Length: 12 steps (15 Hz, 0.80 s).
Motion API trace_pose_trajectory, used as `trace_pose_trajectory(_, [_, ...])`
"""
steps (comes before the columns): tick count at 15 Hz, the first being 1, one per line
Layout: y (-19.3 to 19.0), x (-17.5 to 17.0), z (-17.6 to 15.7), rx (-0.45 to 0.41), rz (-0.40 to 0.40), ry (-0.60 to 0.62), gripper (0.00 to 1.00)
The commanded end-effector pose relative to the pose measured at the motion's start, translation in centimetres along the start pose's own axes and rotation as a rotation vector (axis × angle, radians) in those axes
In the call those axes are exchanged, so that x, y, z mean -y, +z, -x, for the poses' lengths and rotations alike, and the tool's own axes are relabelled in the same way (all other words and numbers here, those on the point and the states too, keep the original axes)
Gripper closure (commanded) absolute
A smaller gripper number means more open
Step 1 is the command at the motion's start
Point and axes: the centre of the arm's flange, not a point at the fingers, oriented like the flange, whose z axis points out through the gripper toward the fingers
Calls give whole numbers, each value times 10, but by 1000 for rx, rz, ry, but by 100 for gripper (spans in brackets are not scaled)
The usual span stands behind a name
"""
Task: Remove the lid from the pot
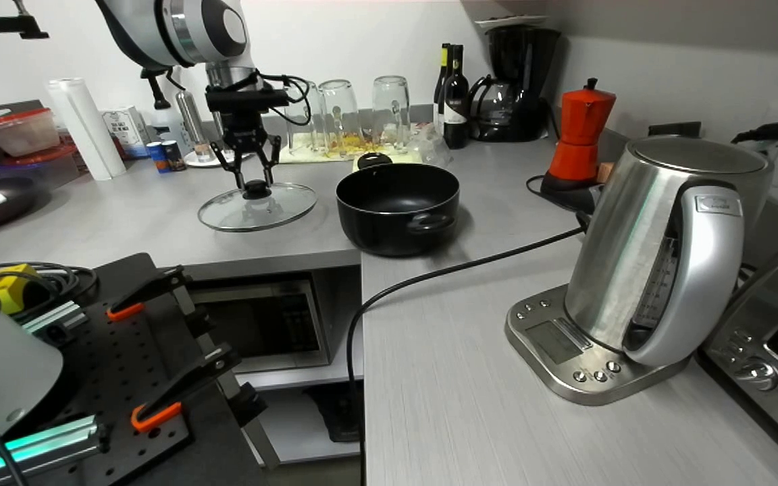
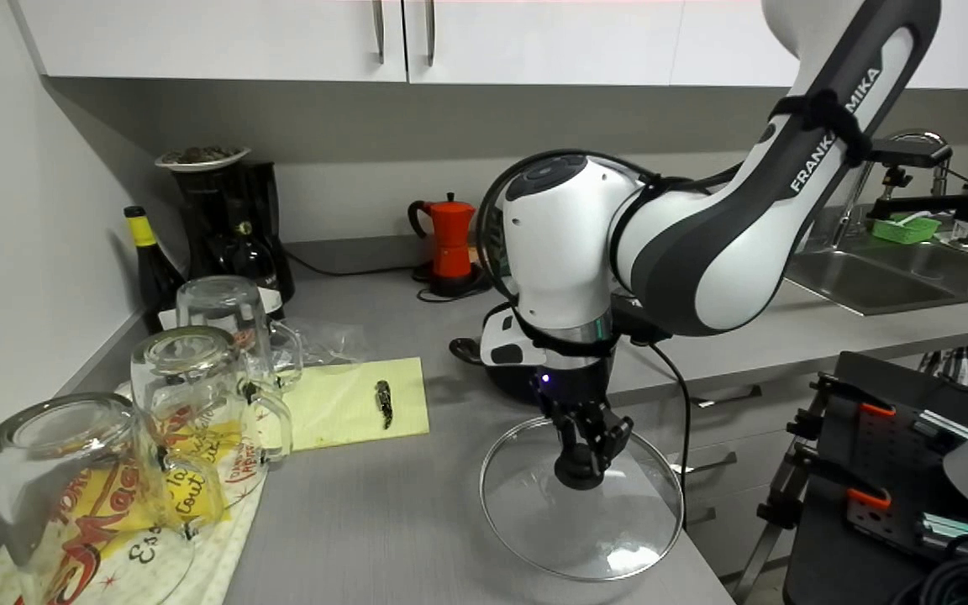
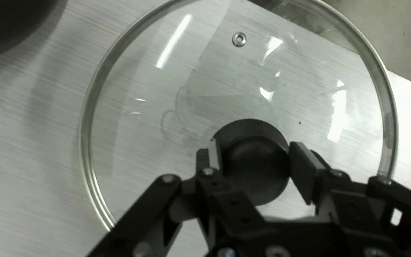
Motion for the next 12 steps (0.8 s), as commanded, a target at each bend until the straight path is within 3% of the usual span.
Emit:
trace_pose_trajectory(1, [20,-11,-7,-35,-25,-48,75])
trace_pose_trajectory(5, [46,-9,-10,-44,-42,-73,75])
trace_pose_trajectory(10, [47,-9,-13,-42,-35,-75,75])
trace_pose_trajectory(11, [47,-8,-13,-38,-33,-77,30])
trace_pose_trajectory(12, [46,-10,-11,-37,-31,-77,24])
